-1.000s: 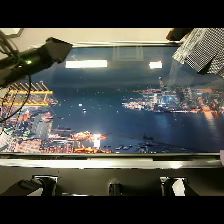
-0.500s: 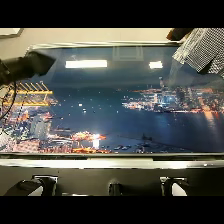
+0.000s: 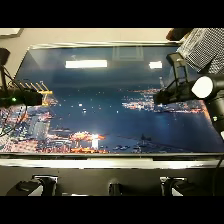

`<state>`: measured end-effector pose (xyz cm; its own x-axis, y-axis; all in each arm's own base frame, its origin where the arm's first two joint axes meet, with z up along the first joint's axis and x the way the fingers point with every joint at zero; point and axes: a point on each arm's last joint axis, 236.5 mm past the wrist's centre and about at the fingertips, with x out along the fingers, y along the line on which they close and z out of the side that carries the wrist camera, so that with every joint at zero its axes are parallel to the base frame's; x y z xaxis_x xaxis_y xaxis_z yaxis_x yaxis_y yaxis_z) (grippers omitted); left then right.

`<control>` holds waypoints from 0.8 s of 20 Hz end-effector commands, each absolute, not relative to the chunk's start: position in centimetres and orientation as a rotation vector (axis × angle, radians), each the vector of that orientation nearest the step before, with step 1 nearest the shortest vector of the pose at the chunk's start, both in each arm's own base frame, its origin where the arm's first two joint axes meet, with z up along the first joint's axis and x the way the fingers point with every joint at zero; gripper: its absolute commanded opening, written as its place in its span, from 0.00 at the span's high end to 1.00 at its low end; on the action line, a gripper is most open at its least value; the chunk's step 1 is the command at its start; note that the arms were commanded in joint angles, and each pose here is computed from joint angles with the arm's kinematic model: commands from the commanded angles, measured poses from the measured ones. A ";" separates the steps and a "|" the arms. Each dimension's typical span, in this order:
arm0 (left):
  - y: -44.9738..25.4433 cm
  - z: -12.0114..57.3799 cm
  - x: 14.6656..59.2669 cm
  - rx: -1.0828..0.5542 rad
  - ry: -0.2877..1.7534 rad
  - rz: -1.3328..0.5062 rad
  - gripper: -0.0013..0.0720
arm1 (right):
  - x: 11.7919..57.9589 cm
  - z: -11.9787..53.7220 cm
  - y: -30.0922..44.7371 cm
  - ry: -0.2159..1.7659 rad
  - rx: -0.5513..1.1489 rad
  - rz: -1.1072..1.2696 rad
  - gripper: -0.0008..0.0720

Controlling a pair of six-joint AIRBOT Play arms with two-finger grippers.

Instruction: Fold the clothes and pants, and hang the long-sleeved shirts on hangers.

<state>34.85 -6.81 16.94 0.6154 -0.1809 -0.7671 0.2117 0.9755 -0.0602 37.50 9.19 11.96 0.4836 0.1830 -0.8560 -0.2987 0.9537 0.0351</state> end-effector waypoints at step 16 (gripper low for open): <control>-6.0 14.0 34.5 0.094 0.944 -0.218 0.94 | 36.1 10.6 9.9 1.086 -0.135 0.314 0.94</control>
<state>34.47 -5.99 14.02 0.5672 -0.1453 -0.8107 0.2271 0.9737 -0.0157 36.09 9.82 10.60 0.4271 0.1824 -0.8856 -0.3130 0.9487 0.0444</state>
